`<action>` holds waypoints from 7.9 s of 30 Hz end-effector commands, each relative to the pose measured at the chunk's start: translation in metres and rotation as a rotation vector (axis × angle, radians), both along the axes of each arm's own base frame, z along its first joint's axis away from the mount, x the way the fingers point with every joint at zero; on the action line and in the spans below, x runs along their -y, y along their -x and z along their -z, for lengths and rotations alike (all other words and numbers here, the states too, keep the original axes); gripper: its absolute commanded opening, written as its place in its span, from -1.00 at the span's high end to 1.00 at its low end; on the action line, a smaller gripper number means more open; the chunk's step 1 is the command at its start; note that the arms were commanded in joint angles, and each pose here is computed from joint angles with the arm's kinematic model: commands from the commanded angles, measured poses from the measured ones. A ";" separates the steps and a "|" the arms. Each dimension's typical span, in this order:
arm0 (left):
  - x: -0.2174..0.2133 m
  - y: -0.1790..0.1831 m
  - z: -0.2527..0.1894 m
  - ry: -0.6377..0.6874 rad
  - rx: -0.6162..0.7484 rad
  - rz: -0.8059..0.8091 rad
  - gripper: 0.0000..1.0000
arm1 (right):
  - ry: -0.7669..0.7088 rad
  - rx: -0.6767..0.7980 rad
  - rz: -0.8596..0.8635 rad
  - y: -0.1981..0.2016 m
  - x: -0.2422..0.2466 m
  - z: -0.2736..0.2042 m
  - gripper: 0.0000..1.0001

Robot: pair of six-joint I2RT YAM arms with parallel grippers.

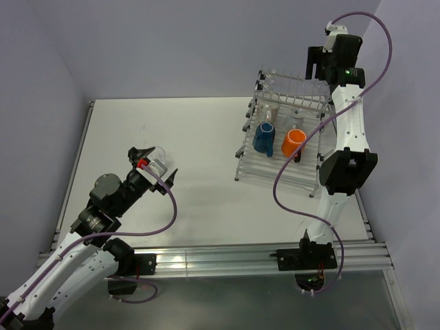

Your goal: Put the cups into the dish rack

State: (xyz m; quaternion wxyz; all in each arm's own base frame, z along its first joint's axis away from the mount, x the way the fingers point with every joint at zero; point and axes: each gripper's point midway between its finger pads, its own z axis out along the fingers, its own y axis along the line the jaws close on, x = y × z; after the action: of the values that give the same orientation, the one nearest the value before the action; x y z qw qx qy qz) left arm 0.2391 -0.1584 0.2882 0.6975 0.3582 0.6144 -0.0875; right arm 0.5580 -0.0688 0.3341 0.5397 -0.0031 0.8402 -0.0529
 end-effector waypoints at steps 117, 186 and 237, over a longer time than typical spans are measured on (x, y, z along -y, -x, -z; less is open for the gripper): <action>-0.021 0.020 -0.216 0.413 0.647 0.149 0.99 | -1.341 0.029 -1.025 0.243 -0.419 -0.157 -1.00; -0.011 0.015 -0.245 0.735 0.555 0.163 0.99 | -1.533 0.119 -1.287 0.272 -0.513 -0.232 -0.75; -0.011 -0.041 -0.102 0.357 -0.215 -0.166 -0.99 | -0.230 0.481 -0.307 0.087 -0.241 -0.151 1.00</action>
State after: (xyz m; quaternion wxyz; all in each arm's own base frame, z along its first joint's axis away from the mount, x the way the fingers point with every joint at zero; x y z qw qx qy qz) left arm 0.2732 -0.1478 0.4233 0.7381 0.1800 0.6253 -0.1786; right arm 0.4679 0.2304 0.4502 0.6610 -0.0690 0.7019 0.2564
